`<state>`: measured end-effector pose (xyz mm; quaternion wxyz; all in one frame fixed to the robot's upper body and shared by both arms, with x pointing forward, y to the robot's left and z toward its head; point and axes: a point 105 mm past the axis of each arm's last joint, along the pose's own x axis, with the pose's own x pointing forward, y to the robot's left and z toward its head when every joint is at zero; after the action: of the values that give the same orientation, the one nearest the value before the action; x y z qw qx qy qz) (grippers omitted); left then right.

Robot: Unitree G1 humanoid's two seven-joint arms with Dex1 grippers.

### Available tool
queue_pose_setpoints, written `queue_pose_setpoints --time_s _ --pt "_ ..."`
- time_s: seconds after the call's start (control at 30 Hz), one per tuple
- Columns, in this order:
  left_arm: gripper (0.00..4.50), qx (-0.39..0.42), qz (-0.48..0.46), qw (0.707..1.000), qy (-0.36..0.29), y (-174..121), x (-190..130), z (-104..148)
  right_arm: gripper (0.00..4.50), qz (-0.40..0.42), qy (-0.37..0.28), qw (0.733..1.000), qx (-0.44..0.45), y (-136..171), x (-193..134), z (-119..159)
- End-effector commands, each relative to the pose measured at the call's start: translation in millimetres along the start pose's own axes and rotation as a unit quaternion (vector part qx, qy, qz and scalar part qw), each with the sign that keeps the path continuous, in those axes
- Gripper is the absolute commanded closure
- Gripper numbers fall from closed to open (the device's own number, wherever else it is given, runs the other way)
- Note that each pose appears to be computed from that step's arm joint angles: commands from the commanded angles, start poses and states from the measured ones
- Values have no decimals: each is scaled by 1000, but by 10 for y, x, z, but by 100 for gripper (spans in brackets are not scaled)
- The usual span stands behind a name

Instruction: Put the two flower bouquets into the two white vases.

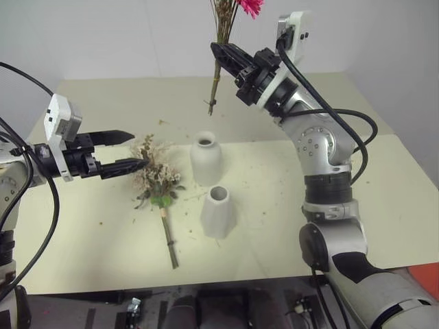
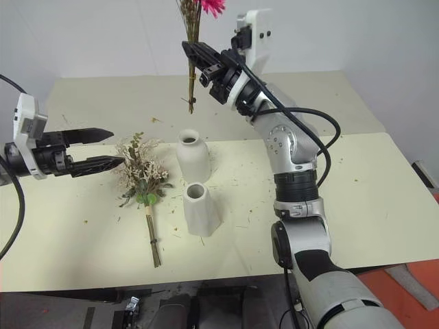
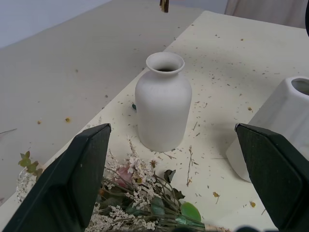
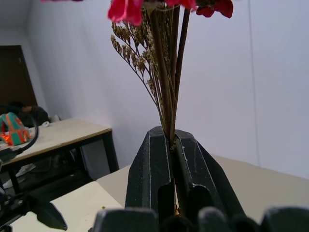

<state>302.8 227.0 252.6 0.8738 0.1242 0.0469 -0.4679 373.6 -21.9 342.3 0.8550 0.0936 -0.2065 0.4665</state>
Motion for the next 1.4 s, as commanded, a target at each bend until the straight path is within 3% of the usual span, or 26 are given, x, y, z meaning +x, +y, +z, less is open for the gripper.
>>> queue_pose_setpoints --time_s 0.03,0.53,1.1,1.4 --pt "0 25 -2 1000 -10 -10 12 118 447 32 -12 999 -5 178 38 29" --pt "0 22 -1 1000 -13 -19 24 97 447 23 46 999 13 151 54 -512" --pt "0 21 -5 1000 -13 -10 13 79 447 15 1 998 53 92 55 -156" --pt "0 19 -5 1000 -13 -12 17 57 447 -1 21 999 49 35 55 -366"
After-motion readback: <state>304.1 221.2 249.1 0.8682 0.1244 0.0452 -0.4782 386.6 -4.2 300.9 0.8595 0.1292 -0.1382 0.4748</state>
